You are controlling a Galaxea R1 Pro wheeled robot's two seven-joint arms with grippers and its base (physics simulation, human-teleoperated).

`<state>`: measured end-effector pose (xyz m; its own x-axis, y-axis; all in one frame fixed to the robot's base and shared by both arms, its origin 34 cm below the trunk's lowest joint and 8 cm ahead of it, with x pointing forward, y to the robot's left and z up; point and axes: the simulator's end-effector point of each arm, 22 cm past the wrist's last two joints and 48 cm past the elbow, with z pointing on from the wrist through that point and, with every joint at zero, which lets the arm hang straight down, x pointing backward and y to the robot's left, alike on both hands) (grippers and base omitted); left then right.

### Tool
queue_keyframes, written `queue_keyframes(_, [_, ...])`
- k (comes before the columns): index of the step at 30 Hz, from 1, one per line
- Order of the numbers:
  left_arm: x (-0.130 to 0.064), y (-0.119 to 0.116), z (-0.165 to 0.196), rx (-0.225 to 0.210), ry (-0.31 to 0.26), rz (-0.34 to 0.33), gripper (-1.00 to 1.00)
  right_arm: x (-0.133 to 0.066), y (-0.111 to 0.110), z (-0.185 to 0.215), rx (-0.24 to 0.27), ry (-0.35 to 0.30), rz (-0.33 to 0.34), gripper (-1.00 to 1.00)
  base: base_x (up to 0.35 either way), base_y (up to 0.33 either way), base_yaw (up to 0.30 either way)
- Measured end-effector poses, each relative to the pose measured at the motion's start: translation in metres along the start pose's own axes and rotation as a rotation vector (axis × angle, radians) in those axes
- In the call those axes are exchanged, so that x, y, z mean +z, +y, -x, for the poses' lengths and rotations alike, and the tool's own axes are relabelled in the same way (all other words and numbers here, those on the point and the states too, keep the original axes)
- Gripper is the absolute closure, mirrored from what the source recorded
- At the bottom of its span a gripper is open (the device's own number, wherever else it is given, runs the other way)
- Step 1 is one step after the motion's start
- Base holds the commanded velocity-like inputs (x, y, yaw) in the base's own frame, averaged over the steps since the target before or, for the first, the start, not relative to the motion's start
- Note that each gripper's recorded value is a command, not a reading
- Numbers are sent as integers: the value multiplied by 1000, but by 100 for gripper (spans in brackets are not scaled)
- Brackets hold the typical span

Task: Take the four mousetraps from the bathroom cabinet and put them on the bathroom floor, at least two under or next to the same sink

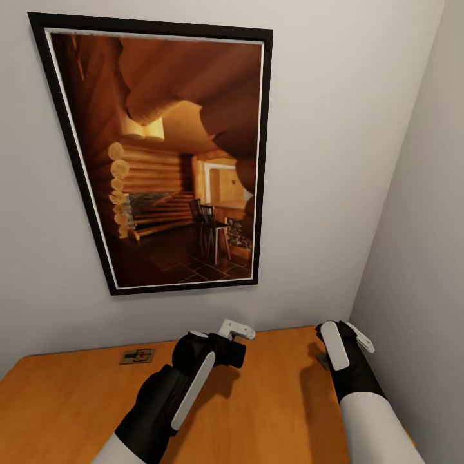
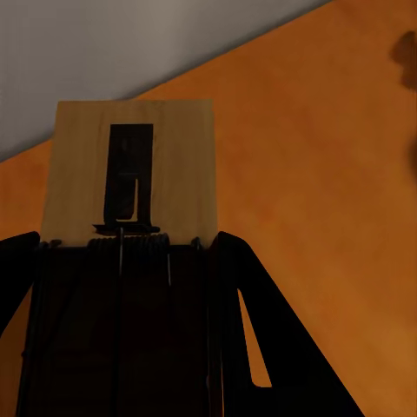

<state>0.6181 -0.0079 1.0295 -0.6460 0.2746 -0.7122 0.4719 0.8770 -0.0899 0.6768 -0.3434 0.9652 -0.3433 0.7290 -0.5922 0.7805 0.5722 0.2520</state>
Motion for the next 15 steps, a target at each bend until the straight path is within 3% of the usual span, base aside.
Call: queue_keyframes(15, [0,0,0,0,-1,0,100,0,-4,0,3,-1,-15,-100,0,0,0])
